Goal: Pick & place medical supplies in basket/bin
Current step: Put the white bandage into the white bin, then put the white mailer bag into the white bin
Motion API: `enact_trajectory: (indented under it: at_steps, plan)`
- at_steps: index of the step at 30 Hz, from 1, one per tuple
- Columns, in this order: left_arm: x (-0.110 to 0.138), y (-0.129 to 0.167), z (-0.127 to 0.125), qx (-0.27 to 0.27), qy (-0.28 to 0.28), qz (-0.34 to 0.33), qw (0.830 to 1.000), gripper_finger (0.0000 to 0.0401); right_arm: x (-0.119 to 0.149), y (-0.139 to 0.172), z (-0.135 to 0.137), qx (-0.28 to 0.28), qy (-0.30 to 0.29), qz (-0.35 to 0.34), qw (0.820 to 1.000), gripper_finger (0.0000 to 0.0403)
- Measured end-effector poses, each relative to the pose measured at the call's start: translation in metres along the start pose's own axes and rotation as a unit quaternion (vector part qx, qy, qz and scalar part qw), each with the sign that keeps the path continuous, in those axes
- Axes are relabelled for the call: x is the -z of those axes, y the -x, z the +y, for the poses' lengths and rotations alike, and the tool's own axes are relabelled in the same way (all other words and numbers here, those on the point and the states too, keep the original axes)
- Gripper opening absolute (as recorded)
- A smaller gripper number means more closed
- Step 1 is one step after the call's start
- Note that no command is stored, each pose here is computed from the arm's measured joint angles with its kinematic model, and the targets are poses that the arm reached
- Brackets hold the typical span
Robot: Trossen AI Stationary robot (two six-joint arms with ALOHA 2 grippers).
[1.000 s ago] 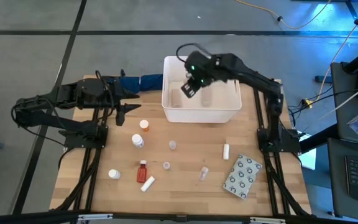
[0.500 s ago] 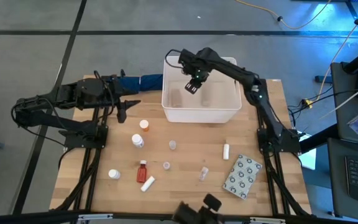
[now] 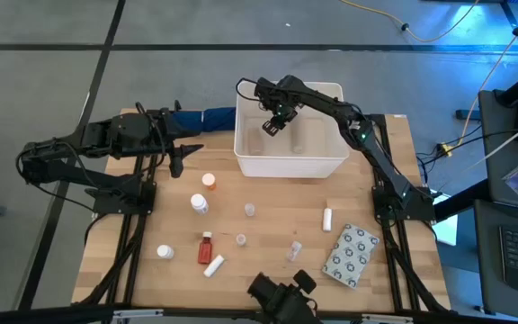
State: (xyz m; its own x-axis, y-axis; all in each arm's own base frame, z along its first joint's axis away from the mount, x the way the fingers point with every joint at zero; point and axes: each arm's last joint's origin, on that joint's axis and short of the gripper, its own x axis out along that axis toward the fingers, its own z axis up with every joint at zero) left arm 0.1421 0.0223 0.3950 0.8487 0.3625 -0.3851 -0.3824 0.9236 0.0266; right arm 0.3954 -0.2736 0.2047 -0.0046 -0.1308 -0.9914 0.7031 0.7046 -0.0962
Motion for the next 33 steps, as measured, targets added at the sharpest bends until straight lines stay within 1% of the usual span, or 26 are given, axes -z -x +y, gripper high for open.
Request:
enact_trajectory:
  at_steps: [3,7,12,14,17,22,25,29,33]
  plan:
    - [0.0,0.0,0.0,0.0,0.002,0.0,1.0,0.0173,-0.002,-0.006,-0.003,0.0,-0.038,0.001,0.999,0.0119]
    - [0.0,0.0,0.0,0.0,0.002,0.0,1.0,0.0173,-0.005,-0.006,-0.003,-0.002,-0.069,-0.01,0.998,0.0119]
    - [0.0,0.0,0.0,0.0,0.002,0.0,1.0,0.0173,-0.005,-0.006,-0.003,-0.002,-0.059,-0.011,0.998,0.0121]
    - [0.0,0.0,0.0,0.0,0.002,0.0,1.0,0.0173,-0.005,-0.006,-0.003,-0.003,-0.059,-0.013,0.998,0.013]
    - [0.0,0.0,0.0,0.0,0.002,0.0,1.0,0.0173,-0.006,-0.006,-0.002,-0.008,-0.059,-0.016,0.998,0.0159]
    - [0.0,0.0,0.0,0.0,0.013,0.001,1.0,0.0173,-0.006,-0.006,-0.002,-0.012,-0.064,-0.016,0.998,0.0236]
    - [0.0,0.0,0.0,0.0,0.013,0.002,1.0,0.0173,-0.005,-0.003,-0.003,-0.016,-0.073,-0.012,0.997,0.027]
    - [0.0,0.0,0.0,0.001,0.013,0.002,1.0,0.0173,-0.001,0.01,-0.003,-0.019,-0.071,-0.017,0.997,0.0294]
    - [0.0,0.0,0.0,0.001,0.013,0.002,1.0,0.0173,0.001,0.022,-0.004,-0.022,-0.071,-0.031,0.997,0.0298]
